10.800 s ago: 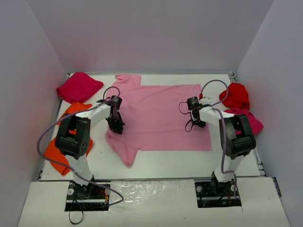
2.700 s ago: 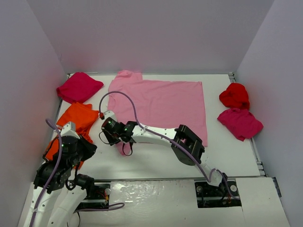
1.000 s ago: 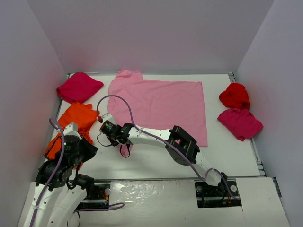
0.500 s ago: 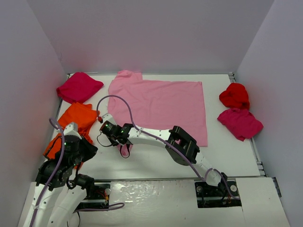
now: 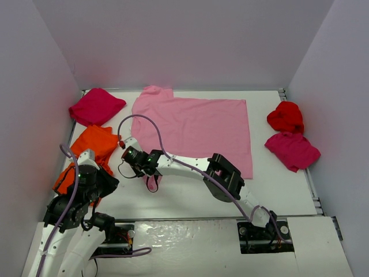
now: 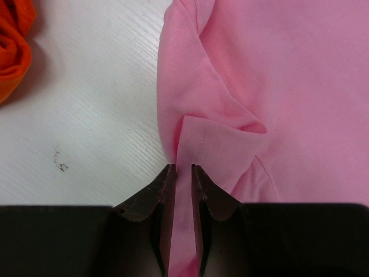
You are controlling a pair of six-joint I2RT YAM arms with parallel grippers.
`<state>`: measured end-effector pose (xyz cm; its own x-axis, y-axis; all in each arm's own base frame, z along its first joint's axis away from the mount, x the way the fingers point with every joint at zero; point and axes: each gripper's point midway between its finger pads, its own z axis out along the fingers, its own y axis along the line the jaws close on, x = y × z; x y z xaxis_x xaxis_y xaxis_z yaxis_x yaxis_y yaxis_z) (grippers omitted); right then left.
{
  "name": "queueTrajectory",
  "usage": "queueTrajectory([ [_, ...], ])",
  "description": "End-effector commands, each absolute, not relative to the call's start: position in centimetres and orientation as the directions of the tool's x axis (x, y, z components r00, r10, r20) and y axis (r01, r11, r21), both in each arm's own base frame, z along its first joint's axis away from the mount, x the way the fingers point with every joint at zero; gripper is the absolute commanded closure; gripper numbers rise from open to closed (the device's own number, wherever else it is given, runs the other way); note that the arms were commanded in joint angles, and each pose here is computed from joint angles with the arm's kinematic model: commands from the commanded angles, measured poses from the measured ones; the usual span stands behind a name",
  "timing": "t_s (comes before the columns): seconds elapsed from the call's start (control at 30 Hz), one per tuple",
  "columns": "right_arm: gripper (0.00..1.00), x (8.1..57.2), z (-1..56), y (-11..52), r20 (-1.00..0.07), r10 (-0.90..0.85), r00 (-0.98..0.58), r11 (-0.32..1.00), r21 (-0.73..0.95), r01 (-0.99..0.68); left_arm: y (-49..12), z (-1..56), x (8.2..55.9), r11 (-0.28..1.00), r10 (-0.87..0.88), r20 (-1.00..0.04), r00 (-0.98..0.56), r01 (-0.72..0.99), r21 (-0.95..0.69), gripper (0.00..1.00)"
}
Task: Fold and stack the t-shirts
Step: Flatten the tshirt out
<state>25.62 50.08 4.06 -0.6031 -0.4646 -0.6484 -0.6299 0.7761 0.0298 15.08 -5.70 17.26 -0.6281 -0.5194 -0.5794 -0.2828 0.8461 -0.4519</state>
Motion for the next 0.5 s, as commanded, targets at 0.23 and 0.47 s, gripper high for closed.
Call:
queueTrajectory([
  [0.23,0.89,26.9,9.6,50.0,-0.719,-0.379,-0.583,0.792,0.074,-0.606,-6.0,18.0,16.0,0.848,-0.514,-0.599,-0.614,-0.260,-0.462,1.00],
  [0.47,0.81,27.1,10.1,50.8,-0.728,-0.372,-0.576,0.784,0.087,-0.615,-5.9,17.9,15.9,0.849,-0.513,-0.598,-0.616,-0.261,-0.460,1.00],
])
